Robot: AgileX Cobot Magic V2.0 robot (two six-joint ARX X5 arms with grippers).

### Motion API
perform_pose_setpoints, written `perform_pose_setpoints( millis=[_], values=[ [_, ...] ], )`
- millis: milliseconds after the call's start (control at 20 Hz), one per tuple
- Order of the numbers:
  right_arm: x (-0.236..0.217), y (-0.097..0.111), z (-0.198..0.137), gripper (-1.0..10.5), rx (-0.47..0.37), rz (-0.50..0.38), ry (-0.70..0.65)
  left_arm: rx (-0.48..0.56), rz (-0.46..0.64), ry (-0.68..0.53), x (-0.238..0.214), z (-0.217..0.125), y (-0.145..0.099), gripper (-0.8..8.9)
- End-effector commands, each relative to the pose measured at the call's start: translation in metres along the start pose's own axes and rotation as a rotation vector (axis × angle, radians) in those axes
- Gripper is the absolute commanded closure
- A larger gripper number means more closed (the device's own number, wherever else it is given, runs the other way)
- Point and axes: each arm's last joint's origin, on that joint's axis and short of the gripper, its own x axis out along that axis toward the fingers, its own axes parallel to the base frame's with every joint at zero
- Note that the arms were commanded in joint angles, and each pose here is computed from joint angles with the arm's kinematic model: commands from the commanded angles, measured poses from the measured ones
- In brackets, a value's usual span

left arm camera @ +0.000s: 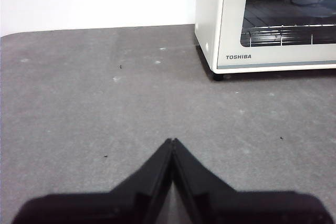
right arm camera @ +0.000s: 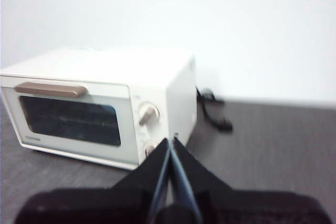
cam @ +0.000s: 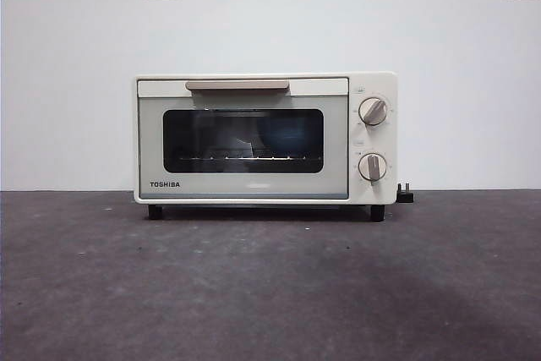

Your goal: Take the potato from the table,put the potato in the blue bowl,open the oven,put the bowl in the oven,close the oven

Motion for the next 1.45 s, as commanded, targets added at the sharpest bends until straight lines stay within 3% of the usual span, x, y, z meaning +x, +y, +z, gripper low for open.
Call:
perform_pose_setpoints(
  millis=[50,250,550,700,1000,1300,1450],
  values=[
    [-0.001,-0.005,-0.02,9.5,-0.07,-0.055,-0.037,-0.006,-0.004,0.005,0.001,-0.003,0.0,8.18],
    [-0.005,-0.01,-0.045,9.5,-0.07,-0.162,-0.041,-0.006,-0.004,0.005,0.001,-0.003,0.0,8.18],
    [-0.014,-0.01,-0.073,9.5,-0.069,-0.193,-0.058,-0.006,-0.004,0.005,0.001,-0.003,0.0,8.17],
    [-0.017,-0.009,-0.087,9.5,-0.028,-0.203,-0.074,-0.006,-0.005,0.005,0.001,-0.003,0.0,8.18],
    [-0.022,-0.011,-0.1,9.5,0.002,-0.321,0.047,-0.006,-0.005,0.007,0.001,-0.003,0.0,8.18],
    [-0.024,-0.01,-0.115,9.5,0.037,-0.302,0.203,-0.007,-0.004,0.013,0.002,-0.003,0.0,8.18],
    [-0.024,-0.01,-0.116,9.5,0.038,-0.296,0.209,-0.007,-0.005,0.014,0.002,-0.003,0.0,8.18]
  ],
)
